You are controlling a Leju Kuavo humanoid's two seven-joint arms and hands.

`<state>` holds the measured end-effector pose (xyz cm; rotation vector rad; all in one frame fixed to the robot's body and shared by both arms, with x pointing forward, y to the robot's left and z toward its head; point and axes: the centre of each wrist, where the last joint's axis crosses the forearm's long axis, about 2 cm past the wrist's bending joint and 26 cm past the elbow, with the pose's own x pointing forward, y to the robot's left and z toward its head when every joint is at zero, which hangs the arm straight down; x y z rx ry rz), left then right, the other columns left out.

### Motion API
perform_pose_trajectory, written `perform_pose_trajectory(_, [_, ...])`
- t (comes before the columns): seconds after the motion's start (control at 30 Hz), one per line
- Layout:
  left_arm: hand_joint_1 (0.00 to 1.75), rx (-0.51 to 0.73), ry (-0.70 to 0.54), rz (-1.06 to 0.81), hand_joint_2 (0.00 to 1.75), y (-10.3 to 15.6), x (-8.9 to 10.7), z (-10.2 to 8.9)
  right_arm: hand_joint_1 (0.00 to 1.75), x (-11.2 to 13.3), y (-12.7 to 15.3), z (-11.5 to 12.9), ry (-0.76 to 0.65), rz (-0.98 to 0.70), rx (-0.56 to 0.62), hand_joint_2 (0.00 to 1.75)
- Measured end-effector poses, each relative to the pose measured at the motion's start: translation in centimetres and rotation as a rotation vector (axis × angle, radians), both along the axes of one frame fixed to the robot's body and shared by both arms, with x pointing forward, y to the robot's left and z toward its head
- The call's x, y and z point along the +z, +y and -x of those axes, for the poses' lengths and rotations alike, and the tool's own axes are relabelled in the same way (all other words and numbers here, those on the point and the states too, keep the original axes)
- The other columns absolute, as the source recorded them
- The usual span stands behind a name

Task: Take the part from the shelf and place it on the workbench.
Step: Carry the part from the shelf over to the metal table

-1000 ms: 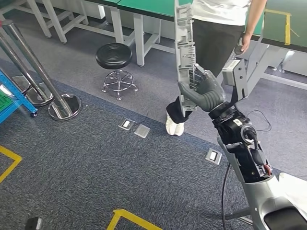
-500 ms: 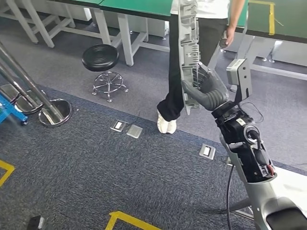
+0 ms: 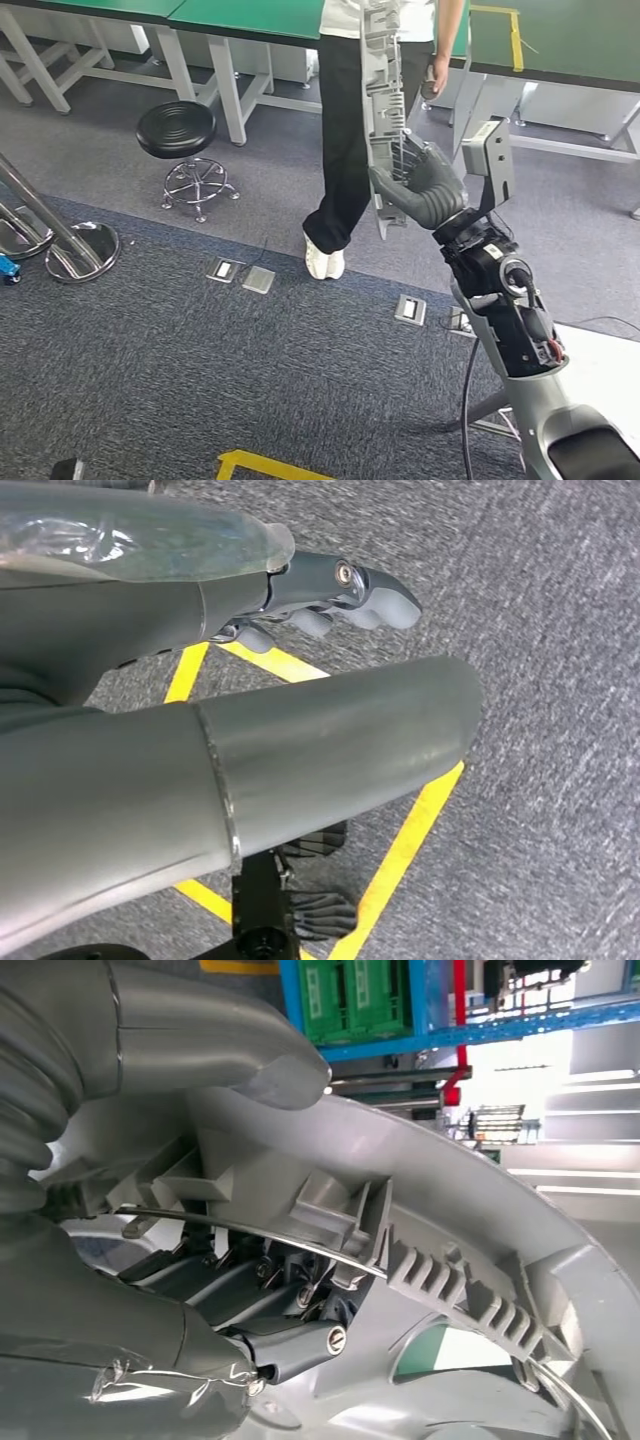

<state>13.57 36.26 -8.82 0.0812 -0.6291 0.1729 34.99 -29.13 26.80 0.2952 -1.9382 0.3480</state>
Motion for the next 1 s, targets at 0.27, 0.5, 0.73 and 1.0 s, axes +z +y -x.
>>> perform_pose_trajectory(0.27, [0.00,-0.001,0.003,0.002,0.00,-0.1,-0.1,0.1,1.75,-0.2,0.0,0.0,0.006,0.009,-0.006,1.75])
perform_pose_trajectory(0.5, [0.00,-0.001,0.002,0.002,0.00,-0.1,-0.1,0.1,1.75,0.0,0.0,0.0,0.001,0.006,-0.008,1.75])
perform_pose_trajectory(0.73, [0.00,-0.001,0.007,0.002,0.00,-0.1,-0.1,0.4,1.75,0.0,0.0,0.0,0.001,0.006,-0.008,1.75])
perform_pose_trajectory(1.0, [0.00,-0.004,-0.002,0.000,0.00,-0.1,0.0,-0.1,1.75,0.8,-0.3,-0.3,-0.022,-0.001,-0.019,1.75])
